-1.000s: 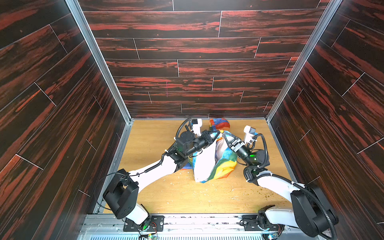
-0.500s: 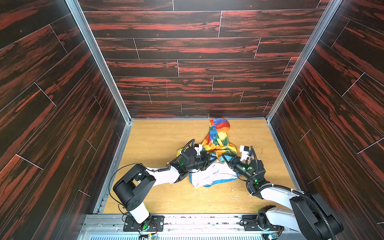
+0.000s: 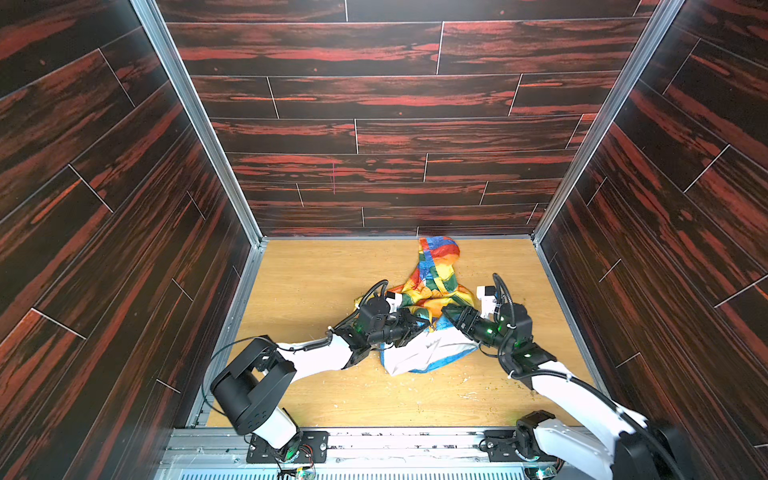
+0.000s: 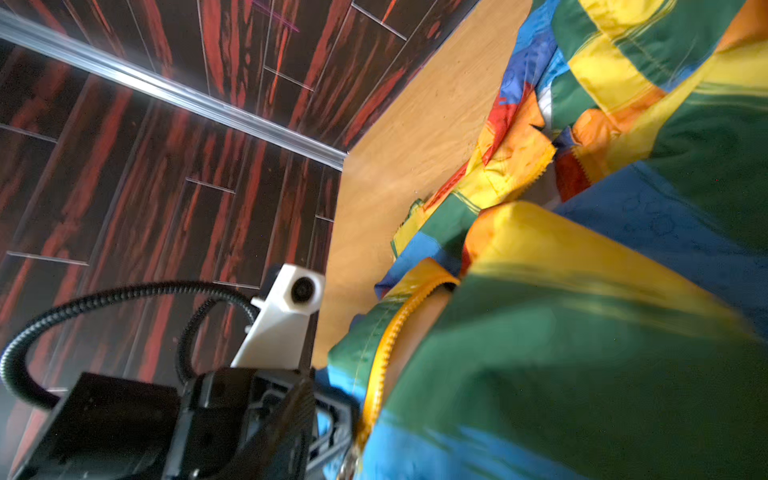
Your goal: Zip up the jacket
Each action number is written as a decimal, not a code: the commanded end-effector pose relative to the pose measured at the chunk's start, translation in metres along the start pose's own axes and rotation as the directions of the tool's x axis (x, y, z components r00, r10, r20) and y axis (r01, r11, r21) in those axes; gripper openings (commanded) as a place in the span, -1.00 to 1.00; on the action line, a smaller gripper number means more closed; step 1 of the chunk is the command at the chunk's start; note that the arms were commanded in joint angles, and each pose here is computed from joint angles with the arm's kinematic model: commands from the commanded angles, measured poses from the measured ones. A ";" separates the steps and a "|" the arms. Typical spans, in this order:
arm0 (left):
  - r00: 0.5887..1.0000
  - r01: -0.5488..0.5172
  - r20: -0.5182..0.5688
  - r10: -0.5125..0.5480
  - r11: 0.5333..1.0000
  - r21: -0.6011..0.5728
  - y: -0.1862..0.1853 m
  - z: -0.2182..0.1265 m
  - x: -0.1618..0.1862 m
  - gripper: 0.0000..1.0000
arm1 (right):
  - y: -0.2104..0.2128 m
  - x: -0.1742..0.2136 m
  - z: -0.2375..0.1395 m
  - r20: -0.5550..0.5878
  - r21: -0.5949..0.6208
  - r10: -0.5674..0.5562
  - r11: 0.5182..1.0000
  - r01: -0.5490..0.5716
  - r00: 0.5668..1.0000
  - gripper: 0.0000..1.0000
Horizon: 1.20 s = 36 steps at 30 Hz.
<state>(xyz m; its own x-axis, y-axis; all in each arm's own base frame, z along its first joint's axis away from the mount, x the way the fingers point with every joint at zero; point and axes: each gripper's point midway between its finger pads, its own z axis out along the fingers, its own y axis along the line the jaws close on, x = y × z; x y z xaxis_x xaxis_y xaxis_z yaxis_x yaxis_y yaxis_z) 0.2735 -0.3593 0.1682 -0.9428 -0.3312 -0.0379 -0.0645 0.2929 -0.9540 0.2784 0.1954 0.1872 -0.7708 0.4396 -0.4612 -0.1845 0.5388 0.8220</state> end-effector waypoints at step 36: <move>0.978 -0.199 -0.089 0.188 0.969 -0.143 -0.016 -0.050 -0.013 -1.00 | 0.076 0.126 -0.092 -0.638 -0.182 -0.239 0.970 0.158 0.732 0.34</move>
<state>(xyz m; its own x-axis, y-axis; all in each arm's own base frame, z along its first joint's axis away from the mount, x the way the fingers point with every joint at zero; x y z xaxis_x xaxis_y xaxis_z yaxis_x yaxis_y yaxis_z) 0.2731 -0.3174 0.1828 -0.9642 -0.2159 -0.1539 0.0316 0.4830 -0.8751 0.1120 0.2204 0.1944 -0.9408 -0.2457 -0.2335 -0.3321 0.5299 0.7803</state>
